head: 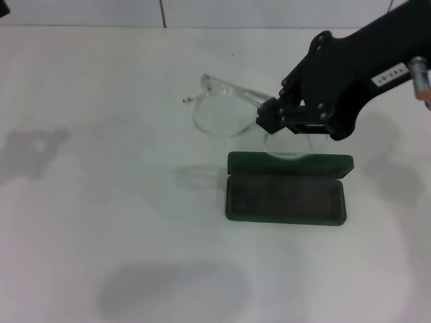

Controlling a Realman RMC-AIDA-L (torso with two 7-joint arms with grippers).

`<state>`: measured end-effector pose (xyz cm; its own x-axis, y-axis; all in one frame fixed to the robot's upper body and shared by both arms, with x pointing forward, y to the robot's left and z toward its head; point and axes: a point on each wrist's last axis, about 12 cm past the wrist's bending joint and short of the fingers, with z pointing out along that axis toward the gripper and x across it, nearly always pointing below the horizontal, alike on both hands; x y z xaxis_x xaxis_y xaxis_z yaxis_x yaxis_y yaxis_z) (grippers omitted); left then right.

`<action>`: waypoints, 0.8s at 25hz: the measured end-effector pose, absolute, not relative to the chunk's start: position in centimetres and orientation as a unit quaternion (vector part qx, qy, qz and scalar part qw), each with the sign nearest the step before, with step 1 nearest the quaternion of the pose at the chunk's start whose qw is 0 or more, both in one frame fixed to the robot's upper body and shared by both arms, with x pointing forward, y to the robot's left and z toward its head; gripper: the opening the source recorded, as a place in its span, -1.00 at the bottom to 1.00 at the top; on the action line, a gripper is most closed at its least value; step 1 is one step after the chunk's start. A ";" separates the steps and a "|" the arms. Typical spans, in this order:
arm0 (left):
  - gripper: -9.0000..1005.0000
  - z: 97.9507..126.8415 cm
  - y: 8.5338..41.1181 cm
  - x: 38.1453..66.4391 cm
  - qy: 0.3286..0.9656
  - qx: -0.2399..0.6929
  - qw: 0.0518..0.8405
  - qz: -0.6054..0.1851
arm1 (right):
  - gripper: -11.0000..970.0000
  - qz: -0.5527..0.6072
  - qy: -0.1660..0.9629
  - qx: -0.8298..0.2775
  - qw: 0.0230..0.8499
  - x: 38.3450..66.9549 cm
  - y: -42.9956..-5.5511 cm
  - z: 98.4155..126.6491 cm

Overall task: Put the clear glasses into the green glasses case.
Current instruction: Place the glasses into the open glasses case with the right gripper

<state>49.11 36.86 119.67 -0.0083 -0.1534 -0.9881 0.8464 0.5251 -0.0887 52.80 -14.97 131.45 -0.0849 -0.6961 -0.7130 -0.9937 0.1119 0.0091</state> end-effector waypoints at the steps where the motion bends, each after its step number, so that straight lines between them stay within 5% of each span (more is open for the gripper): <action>1: -0.85 119.5 37.0 49.0 0.592 0.290 0.641 -0.393 | -0.84 0.261 0.700 -0.609 0.265 53.0 -14.6 131.5; 9: -0.85 118.7 37.1 48.5 0.597 0.279 0.637 -0.399 | -0.84 0.252 0.755 -0.594 0.119 55.7 -12.0 128.2; 20: -0.85 116.6 36.3 48.4 0.581 0.283 0.646 -0.406 | -0.84 0.128 0.775 -0.618 0.042 56.3 -10.1 123.2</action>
